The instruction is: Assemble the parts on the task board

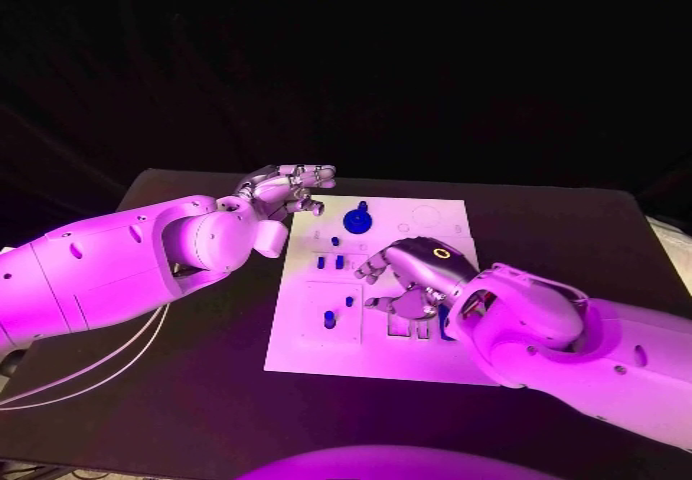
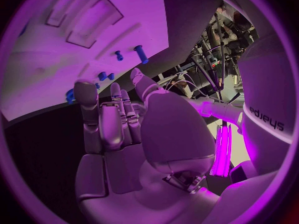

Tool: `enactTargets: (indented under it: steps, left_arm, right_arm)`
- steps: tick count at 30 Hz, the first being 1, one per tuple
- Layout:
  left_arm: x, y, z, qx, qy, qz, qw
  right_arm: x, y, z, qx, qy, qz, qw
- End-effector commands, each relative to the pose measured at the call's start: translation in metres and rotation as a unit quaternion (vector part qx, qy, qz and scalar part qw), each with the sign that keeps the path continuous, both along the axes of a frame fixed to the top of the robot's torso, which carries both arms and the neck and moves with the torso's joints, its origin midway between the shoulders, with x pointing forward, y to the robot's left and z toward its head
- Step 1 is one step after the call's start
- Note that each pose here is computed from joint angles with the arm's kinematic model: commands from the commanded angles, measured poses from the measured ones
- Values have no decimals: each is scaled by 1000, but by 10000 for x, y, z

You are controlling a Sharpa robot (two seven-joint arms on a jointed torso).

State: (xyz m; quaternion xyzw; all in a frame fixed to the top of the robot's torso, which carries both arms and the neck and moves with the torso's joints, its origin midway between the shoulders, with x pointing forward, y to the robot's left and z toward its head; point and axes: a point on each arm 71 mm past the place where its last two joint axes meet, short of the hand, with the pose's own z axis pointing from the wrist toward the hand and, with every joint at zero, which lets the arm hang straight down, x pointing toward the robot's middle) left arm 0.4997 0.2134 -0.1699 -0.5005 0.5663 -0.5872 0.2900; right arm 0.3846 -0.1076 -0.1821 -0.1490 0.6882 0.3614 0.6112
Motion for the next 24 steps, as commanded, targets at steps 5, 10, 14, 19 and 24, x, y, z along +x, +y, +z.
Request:
enactTargets:
  steps: [5, 10, 14, 19, 24]
  left_arm:
    - [-9, -18, -2, -3, -2, -10, 1000]
    - [-11, -32, -8, -3, -1, -12, 1000]
    - [-11, -37, -14, -4, -1, -13, 1000]
    - [-11, -40, -22, -4, 0, -14, 1000]
    - [-12, -40, -29, -4, 1, -14, 1000]
  right_arm:
    - [28, -580, 14, -14, 93, -110, 989]
    - [-2, -919, -53, -52, 111, -172, 978]
    - [-28, -1076, -100, -69, 118, -202, 970]
    - [-59, -1156, -163, -87, 129, -222, 962]
    - [-66, -1137, -215, -100, 134, -223, 960]
